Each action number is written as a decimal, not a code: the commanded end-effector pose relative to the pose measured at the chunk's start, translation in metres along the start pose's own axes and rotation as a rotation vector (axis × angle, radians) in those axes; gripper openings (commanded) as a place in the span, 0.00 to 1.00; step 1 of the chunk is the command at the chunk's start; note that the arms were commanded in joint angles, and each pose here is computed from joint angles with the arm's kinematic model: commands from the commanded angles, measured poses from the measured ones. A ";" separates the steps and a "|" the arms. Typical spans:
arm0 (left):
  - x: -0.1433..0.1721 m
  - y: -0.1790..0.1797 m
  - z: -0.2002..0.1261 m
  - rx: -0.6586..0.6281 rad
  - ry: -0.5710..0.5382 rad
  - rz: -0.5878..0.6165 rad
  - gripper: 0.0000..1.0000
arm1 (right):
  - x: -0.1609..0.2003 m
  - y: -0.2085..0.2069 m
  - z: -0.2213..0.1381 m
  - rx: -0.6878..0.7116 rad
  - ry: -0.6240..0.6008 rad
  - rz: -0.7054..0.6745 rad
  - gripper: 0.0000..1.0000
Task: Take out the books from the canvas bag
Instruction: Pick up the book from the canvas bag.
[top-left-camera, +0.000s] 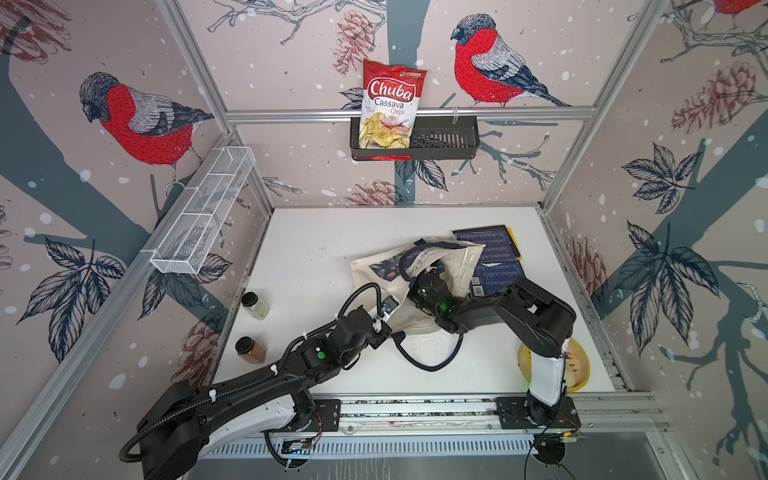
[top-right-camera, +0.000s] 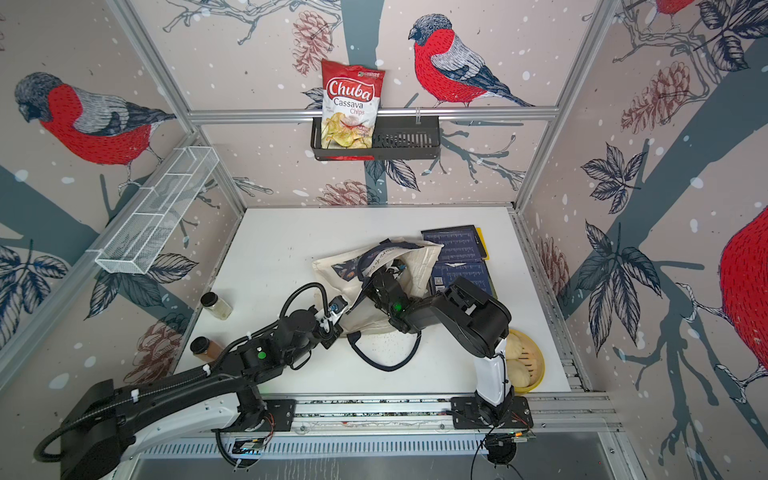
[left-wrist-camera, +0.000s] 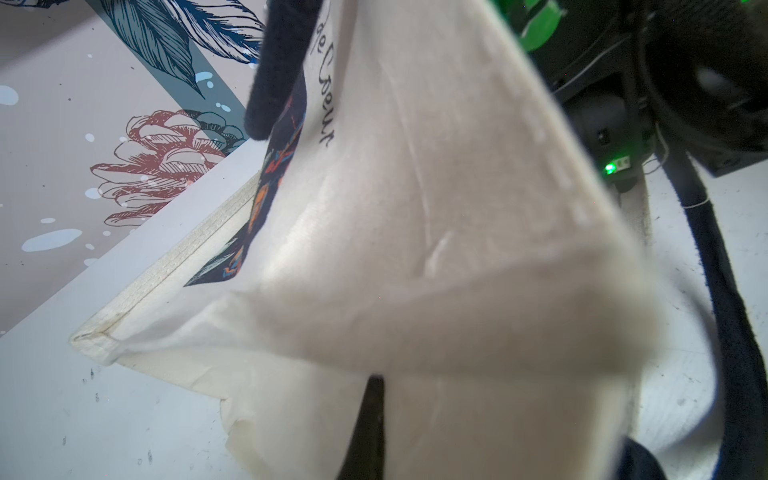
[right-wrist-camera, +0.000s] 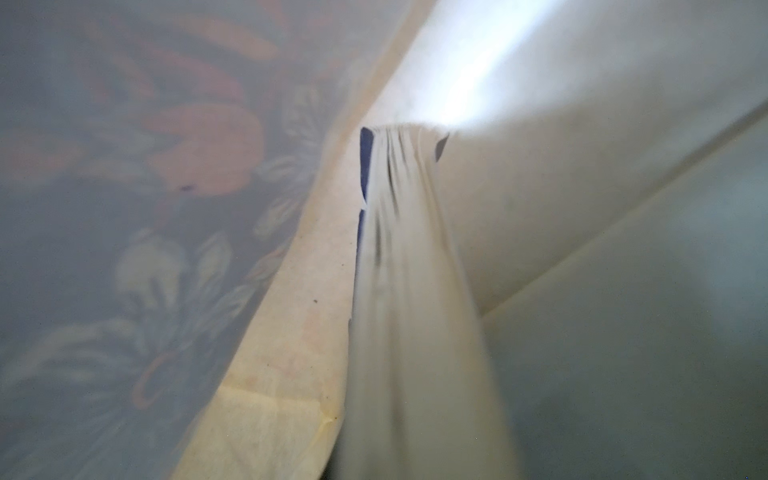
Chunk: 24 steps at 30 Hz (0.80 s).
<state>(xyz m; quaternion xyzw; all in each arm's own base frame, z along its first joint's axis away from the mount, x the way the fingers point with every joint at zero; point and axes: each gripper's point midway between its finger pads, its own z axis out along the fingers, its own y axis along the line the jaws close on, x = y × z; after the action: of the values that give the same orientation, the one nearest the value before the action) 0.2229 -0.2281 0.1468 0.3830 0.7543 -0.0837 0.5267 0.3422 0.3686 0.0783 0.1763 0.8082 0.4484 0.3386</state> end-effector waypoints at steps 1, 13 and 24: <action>-0.007 0.009 0.000 -0.047 -0.016 -0.027 0.00 | 0.001 0.016 -0.004 -0.024 0.022 -0.088 0.00; -0.010 0.023 -0.002 -0.121 -0.005 -0.065 0.00 | 0.010 0.036 -0.037 0.004 0.096 -0.191 0.00; -0.008 0.029 -0.002 -0.153 0.010 -0.083 0.00 | 0.005 0.042 -0.068 0.012 0.138 -0.302 0.00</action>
<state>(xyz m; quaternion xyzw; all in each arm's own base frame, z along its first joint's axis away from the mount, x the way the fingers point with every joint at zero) 0.2376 -0.2130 0.1553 0.3288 0.7750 -0.0463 0.5377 0.2962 0.3548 0.1372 0.0497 0.8446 0.4042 0.3476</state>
